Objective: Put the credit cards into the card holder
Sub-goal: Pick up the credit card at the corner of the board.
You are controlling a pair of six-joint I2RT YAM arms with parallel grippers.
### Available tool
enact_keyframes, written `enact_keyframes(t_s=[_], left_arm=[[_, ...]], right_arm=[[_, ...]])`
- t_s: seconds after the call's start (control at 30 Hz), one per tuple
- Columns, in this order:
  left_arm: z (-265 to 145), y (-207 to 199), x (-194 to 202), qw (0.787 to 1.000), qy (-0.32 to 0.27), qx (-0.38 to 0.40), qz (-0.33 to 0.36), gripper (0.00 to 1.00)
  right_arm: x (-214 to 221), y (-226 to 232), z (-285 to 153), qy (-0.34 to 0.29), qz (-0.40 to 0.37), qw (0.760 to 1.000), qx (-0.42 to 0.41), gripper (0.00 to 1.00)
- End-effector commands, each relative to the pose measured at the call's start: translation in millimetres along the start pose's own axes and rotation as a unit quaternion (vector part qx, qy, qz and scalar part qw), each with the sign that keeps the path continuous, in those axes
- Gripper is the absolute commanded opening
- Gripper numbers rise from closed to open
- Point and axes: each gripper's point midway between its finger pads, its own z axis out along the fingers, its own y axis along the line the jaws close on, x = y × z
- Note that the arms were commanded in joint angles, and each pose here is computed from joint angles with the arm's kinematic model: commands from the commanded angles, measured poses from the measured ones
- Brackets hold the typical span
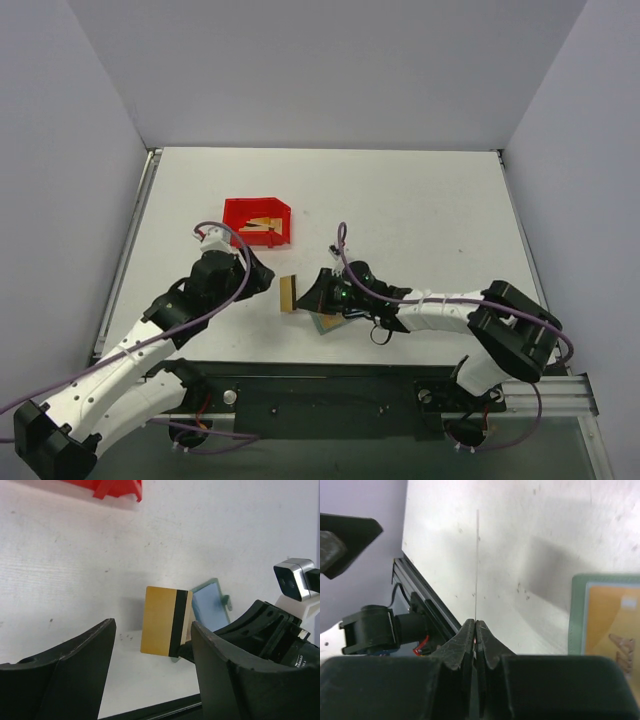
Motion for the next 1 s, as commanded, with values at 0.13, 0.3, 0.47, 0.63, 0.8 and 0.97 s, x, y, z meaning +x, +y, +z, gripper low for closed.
enact_keyframes(t_s=[0.13, 0.3, 0.47, 0.63, 0.8, 0.97], left_arm=[[-6, -69, -60, 0.984, -0.051, 0.172, -0.003, 0.72], [-21, -87, -75, 0.97, -0.071, 0.234, -0.008, 0.71], [-40, -98, -77, 0.959, -0.077, 0.272, 0.0, 0.71], [-41, -103, -74, 0.955, -0.07, 0.29, 0.0, 0.71], [-42, -104, -71, 0.953, -0.067, 0.297, 0.0, 0.71], [-45, -112, -65, 0.944, -0.054, 0.325, -0.004, 0.68]], right_arm=[[-75, 32, -36, -0.03, -0.048, 0.996, -0.074, 0.0], [-88, 71, -57, 0.014, -0.076, 0.98, -0.181, 0.0], [-89, 96, -71, 0.024, -0.079, 0.966, -0.246, 0.0], [-104, 118, -88, 0.002, -0.051, 0.946, -0.321, 0.0], [-109, 127, -97, 0.002, -0.029, 0.934, -0.357, 0.0], [-110, 130, -98, 0.002, -0.031, 0.932, -0.361, 0.0]])
